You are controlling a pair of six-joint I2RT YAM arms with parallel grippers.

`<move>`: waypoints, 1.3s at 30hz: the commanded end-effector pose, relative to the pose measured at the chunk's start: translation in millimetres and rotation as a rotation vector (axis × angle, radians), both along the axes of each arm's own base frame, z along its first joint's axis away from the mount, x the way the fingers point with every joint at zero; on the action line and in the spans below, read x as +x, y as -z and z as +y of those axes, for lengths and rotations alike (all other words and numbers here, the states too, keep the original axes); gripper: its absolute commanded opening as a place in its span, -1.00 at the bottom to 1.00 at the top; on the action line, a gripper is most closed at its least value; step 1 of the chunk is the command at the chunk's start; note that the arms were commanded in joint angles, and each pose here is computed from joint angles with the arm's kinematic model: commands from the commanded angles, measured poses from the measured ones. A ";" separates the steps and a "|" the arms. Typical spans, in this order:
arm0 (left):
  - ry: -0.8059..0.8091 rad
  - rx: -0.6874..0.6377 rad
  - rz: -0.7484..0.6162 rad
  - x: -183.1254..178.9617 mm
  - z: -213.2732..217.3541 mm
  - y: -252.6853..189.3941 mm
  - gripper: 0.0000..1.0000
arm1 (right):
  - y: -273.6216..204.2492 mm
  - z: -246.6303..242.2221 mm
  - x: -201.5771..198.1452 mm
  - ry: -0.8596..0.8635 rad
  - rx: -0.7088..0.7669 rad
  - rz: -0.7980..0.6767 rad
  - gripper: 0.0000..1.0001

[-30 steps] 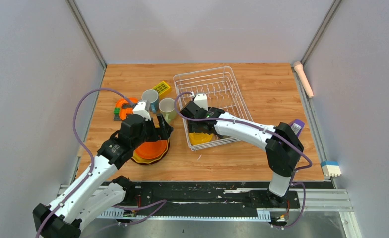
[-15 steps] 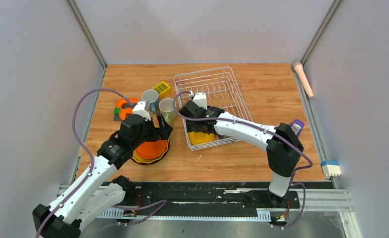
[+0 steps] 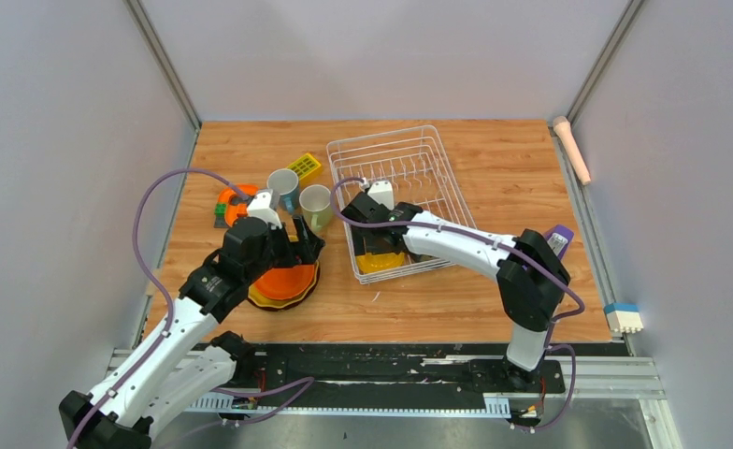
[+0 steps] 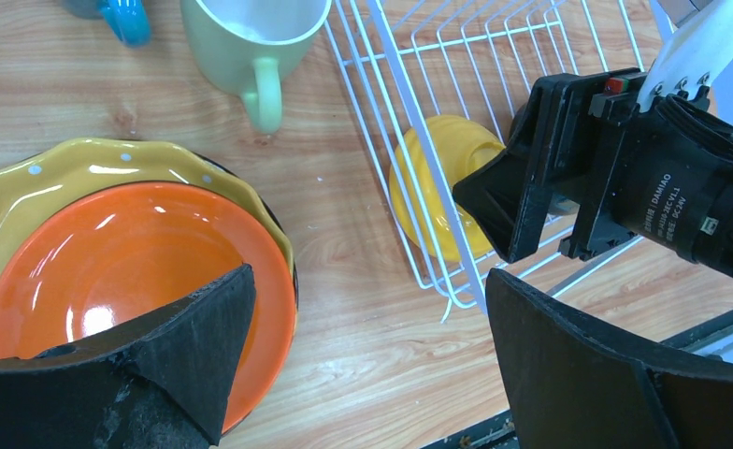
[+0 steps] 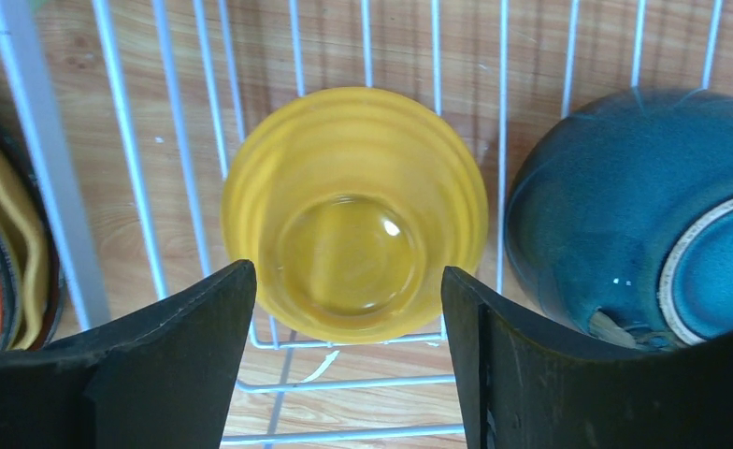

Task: Unload the mixed dishes from the dish rack
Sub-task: Pick up the bowl from the dish rack.

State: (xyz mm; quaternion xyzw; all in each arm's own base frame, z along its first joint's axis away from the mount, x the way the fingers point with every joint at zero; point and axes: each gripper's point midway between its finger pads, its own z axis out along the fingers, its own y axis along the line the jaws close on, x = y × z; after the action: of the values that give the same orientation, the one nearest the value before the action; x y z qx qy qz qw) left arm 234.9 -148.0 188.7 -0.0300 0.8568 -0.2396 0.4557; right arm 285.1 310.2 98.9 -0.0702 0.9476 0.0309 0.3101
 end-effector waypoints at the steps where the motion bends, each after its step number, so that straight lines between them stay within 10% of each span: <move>1: -0.002 -0.016 -0.028 2.3 -0.4 -8.3 1.00 | 1.7 -11.6 2.7 0.039 -0.011 0.005 0.48; 14: 0.003 -0.018 -0.038 1.7 -0.4 -13.1 1.00 | 18.8 -20.8 -9.7 0.075 0.008 0.079 0.20; 23: 0.003 -0.020 -0.041 2.9 -1.2 -14.5 1.00 | -16.5 -19.6 4.5 0.093 0.048 -0.018 -0.53; 39: 0.039 -0.068 -0.053 1.9 -11.1 -21.6 1.00 | -97.3 -42.6 21.7 0.215 0.175 -0.264 -0.78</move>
State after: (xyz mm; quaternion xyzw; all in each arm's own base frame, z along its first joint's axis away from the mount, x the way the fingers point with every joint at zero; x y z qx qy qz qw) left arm 233.5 -149.8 189.3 -0.0271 0.8565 -0.2449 0.4536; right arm 298.3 271.4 165.7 0.0110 0.9186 0.0408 0.3928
